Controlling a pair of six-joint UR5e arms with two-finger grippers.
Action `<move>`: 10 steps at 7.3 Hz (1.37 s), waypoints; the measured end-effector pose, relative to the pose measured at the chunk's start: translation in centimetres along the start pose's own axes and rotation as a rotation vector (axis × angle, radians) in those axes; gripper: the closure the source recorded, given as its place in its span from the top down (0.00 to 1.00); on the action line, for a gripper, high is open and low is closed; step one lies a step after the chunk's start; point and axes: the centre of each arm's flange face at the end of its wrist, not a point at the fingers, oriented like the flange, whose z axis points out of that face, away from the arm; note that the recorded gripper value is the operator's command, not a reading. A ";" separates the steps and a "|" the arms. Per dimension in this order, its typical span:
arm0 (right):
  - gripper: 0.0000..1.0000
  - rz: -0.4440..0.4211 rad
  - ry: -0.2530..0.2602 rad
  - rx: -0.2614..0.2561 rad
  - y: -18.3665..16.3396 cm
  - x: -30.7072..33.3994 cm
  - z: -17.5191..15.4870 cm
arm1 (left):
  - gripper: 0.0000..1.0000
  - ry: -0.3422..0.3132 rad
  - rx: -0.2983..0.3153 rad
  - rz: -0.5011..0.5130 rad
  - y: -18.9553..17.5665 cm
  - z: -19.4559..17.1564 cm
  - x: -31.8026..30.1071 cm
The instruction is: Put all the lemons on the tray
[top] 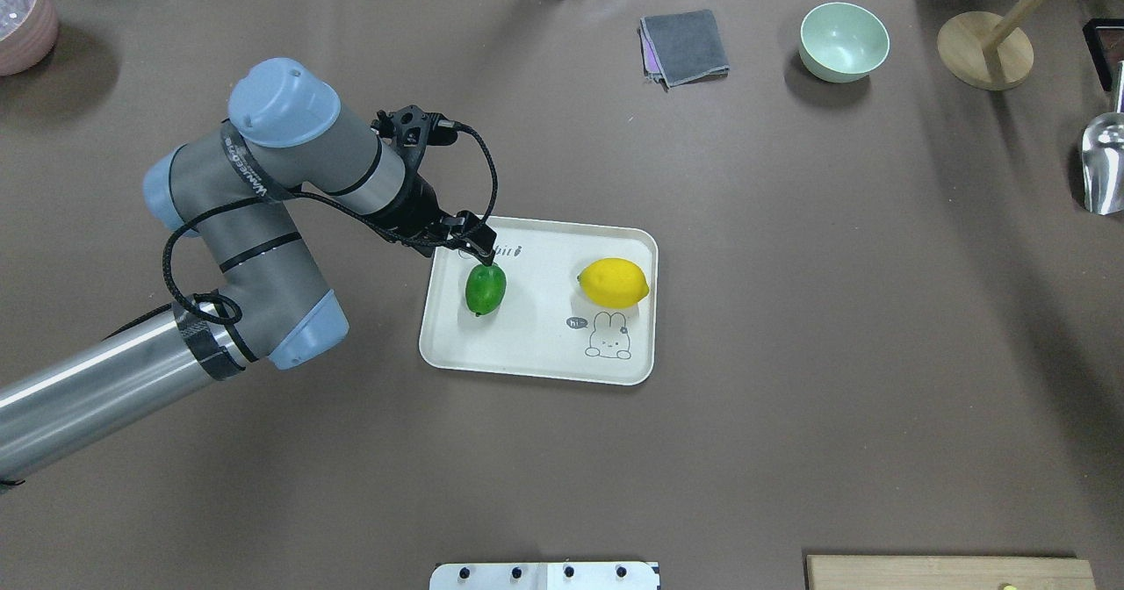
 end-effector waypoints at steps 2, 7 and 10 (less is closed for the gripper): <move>1.00 0.020 -0.008 -0.008 0.1 0.5 -0.3 | 0.98 -0.079 0.099 0.030 -3.3 -5.7 -3.7; 1.00 0.050 -0.019 -0.018 0.4 1.0 -0.8 | 0.98 -0.682 0.170 0.194 -0.5 -21.3 -8.1; 1.00 0.050 -0.023 -0.009 0.7 1.3 -1.2 | 0.98 -0.800 0.110 -0.077 2.2 -27.8 -24.2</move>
